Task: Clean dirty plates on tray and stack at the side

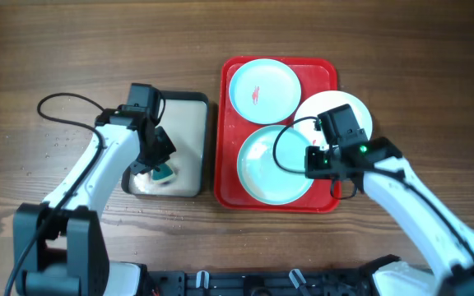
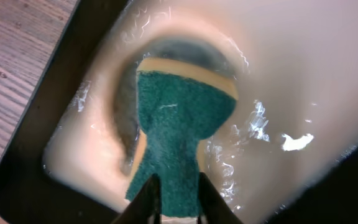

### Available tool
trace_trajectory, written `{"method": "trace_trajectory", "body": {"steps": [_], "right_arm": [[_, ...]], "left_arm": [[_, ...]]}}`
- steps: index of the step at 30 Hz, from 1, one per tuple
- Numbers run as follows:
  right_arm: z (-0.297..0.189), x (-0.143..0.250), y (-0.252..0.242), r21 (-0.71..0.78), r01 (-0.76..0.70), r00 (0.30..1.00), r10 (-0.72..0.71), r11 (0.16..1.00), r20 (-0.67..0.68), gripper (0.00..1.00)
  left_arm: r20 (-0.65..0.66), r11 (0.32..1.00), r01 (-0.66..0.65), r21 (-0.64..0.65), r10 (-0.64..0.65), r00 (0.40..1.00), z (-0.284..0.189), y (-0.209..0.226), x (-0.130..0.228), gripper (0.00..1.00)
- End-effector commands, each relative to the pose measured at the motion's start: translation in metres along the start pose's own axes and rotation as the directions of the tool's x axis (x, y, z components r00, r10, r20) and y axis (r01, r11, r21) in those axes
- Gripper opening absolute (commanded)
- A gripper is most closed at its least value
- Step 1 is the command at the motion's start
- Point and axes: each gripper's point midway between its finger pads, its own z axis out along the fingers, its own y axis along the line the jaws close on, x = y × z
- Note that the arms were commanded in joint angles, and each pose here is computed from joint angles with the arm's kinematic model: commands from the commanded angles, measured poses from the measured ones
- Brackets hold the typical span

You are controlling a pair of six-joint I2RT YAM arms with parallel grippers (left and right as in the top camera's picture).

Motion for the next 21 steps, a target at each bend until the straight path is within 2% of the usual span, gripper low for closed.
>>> {"method": "trace_trajectory", "body": {"steps": [1, 3, 6, 7, 13, 18, 21], "right_arm": [[-0.052, -0.037, 0.002, 0.162, 0.075, 0.967, -0.112, 0.984, 0.231, 0.04], [-0.078, -0.046, 0.002, 0.288, 0.099, 0.933, -0.190, 0.952, 0.305, 0.04], [-0.109, -0.052, 0.007, 0.417, 0.093, 0.893, -0.261, 0.904, 0.367, 0.04], [-0.118, -0.051, 0.012, 0.445, 0.109, 0.878, -0.296, 0.889, 0.377, 0.04], [-0.145, -0.055, 0.029, 0.578, 0.109, 0.772, -0.435, 0.809, 0.463, 0.04], [-0.141, -0.058, 0.037, 0.662, 0.280, 0.719, -0.609, 0.696, 0.336, 0.04], [-0.151, -0.065, 0.033, 0.728, 0.278, 0.685, -0.661, 0.627, 0.307, 0.04]], "left_arm": [[0.047, 0.978, -0.050, 0.204, 0.042, 0.998, -0.046, -0.025, -0.004, 0.29], [0.118, 0.961, -0.065, 0.268, 0.035, 0.992, -0.073, -0.028, -0.007, 0.46], [0.183, 0.928, -0.095, 0.360, 0.030, 0.983, -0.108, -0.031, 0.000, 0.83], [0.215, 0.919, -0.105, 0.380, 0.023, 0.976, -0.121, -0.030, 0.001, 1.00], [0.263, 0.904, -0.123, 0.409, 0.012, 0.965, -0.138, -0.028, 0.003, 1.00], [0.263, 0.904, -0.123, 0.409, 0.012, 0.965, -0.138, -0.028, 0.003, 1.00], [0.264, 0.904, -0.123, 0.408, 0.012, 0.964, -0.138, -0.028, 0.003, 1.00]]}}
